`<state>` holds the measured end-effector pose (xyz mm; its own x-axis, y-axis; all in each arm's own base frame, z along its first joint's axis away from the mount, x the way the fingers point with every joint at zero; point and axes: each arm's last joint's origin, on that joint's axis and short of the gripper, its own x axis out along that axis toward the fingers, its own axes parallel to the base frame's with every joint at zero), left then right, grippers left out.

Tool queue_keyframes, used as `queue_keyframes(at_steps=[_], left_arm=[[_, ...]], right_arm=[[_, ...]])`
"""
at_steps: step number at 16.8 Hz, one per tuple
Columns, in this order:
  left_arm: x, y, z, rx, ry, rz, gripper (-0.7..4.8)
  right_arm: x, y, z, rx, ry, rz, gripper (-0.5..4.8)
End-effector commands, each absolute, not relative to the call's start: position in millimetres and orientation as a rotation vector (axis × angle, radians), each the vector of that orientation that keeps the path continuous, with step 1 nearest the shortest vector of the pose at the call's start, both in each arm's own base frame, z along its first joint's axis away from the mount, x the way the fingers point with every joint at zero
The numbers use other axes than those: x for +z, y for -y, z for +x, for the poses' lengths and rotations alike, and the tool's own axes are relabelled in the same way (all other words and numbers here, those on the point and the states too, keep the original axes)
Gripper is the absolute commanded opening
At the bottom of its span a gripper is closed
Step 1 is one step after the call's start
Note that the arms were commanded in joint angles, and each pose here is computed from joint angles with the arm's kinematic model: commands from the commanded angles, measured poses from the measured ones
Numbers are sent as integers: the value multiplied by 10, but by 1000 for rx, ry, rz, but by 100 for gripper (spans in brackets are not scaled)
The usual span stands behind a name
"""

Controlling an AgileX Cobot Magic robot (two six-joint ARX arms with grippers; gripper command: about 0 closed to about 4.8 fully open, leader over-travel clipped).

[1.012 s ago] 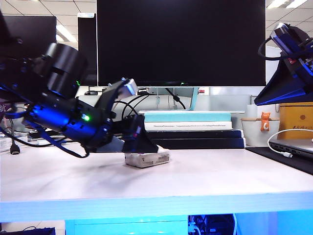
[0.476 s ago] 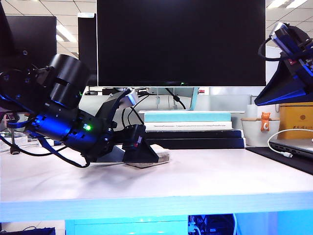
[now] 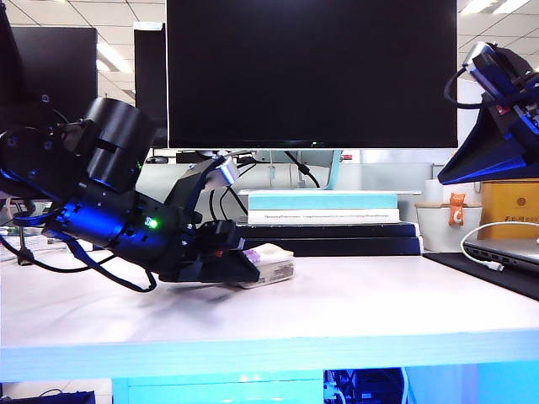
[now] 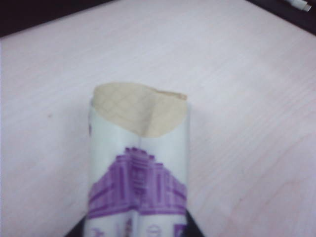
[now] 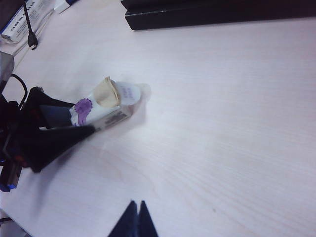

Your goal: Pick up a packet of tissues from the table with the left hand, then take a tissue from it with the right hand.

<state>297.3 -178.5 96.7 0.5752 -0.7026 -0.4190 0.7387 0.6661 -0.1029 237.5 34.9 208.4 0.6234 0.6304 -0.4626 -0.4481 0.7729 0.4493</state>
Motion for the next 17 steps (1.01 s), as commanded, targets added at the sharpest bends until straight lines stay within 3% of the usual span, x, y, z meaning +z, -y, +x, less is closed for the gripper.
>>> queue_keyframes(at_steps=[1,5,7,10,11,13,17], left_arm=[[1049,1851,3009,-965,-419,61,205],[1342,1899,2998,-1173,-366,74,205],[1460,1886,2953,-1235,-368,124,205],[1624,1859,2815,-1461,-378,89,205],[1643,1858,2794,-1508,-377,70,205],[1662,1858,2768,-1588,-372,35,205],[1692,1880,2725,-1684,-371,-14,205]], right_arm=[[2116,-349,2388,634,-620,296,-5],[2115,-359,2371,679,-640,333,-5],[2136,-381,2358,773,-652,404,-5],[2245,-426,2347,1007,-669,599,1],[2282,-437,2342,1086,-674,635,24],[2351,-449,2328,1220,-705,703,131],[2363,-452,2314,1274,-741,735,131]])
